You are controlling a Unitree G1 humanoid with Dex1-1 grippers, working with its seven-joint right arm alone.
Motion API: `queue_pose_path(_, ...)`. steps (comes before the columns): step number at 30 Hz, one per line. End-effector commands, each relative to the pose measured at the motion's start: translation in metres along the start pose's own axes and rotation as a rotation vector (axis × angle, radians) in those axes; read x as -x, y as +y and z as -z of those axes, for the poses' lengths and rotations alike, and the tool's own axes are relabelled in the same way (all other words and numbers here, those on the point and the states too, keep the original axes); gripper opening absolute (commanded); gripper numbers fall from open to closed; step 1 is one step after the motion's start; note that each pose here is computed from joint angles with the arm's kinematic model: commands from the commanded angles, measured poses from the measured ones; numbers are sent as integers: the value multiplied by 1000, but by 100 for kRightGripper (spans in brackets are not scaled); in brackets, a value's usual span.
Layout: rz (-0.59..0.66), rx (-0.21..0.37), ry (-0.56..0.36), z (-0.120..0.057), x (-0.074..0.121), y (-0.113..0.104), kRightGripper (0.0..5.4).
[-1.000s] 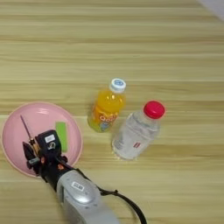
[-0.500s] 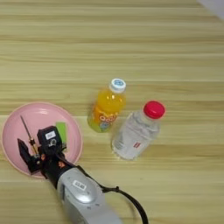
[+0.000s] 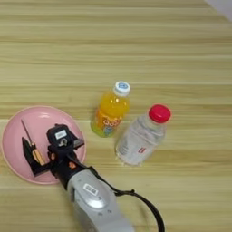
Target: Move the objects on the table
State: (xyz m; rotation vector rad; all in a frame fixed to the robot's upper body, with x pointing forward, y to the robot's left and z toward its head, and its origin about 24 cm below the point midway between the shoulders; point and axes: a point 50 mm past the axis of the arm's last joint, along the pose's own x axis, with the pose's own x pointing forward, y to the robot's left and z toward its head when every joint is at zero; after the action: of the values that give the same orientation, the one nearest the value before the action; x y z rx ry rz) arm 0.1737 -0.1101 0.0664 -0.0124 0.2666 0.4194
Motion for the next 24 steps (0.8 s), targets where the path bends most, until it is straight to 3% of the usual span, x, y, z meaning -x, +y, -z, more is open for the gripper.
queue_pose_path(1, 46, 22, -82, -18, 2, -8, 538)
queue_pose_path(14, 114, 6, -50, -16, 6, -21, 538)
queue_pose_path(24, 133, -55, -16, -13, 5, -25, 538)
